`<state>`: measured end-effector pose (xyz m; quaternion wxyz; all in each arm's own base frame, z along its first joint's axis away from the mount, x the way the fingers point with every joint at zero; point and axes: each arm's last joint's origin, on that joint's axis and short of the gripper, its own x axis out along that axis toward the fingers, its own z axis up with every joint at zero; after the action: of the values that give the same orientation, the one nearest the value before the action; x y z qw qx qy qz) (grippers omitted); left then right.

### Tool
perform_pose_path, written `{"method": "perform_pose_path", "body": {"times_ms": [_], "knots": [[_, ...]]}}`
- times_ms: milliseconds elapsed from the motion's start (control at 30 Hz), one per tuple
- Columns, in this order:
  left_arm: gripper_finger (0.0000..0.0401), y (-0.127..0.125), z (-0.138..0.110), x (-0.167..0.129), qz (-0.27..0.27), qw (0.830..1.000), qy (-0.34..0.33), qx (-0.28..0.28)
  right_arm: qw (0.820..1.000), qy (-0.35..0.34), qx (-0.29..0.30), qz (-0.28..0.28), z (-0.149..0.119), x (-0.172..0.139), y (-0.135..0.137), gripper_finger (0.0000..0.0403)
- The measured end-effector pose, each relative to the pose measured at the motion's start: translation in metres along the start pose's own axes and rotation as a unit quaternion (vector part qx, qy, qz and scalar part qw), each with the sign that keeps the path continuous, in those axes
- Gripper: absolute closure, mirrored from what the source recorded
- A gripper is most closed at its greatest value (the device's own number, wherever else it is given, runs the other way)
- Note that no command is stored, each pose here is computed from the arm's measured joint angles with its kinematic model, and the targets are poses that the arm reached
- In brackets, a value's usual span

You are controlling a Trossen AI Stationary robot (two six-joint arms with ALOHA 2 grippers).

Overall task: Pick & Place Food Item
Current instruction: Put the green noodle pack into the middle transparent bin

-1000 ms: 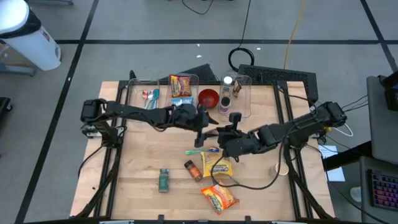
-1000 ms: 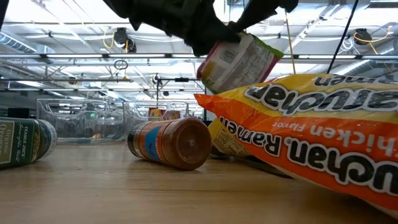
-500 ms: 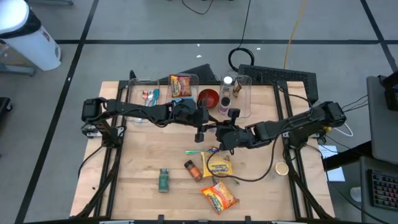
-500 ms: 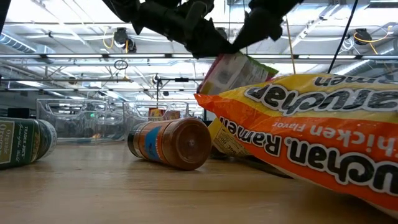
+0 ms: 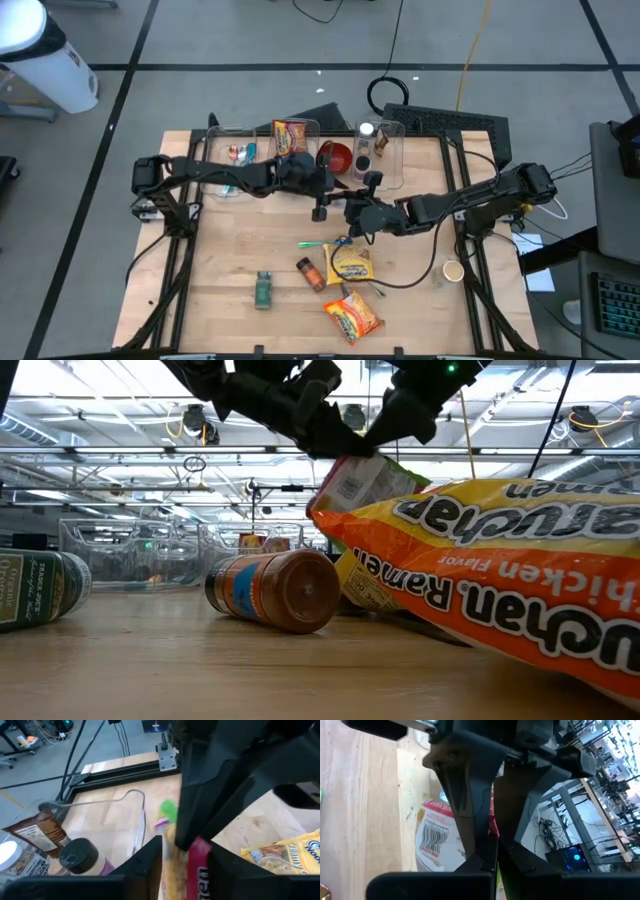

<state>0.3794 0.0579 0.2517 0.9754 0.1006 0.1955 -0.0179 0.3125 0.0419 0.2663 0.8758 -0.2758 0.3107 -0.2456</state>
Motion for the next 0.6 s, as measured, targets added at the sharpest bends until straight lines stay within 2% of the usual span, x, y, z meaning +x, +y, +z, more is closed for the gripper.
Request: {"method": "perform_pose_path", "body": {"times_ms": [167, 300, 433, 600], "knots": [[0.0269, 0.0046, -0.0027, -0.0008, 0.004, 1.0, 0.009, -0.004, 1.0, -0.008, 0.001, -0.003, 0.0021, 0.0009, -0.0015, 0.0403], [0.0273, 0.006, -0.0046, -0.0013, 0.006, 1.0, 0.018, -0.003, 1.0, -0.014, 0.002, -0.006, 0.0034, 0.0023, -0.0034, 0.0403], [0.0298, 0.0059, -0.0056, -0.0013, 0.01, 1.0, 0.024, -0.004, 1.0, -0.014, 0.002, -0.006, 0.0034, 0.0024, -0.0035, 0.0403], [0.035, 0.0058, -0.0038, -0.0011, 0.013, 1.0, 0.016, -0.003, 1.0, -0.013, 0.005, -0.007, 0.0032, 0.0024, -0.0035, 0.0403]]}}
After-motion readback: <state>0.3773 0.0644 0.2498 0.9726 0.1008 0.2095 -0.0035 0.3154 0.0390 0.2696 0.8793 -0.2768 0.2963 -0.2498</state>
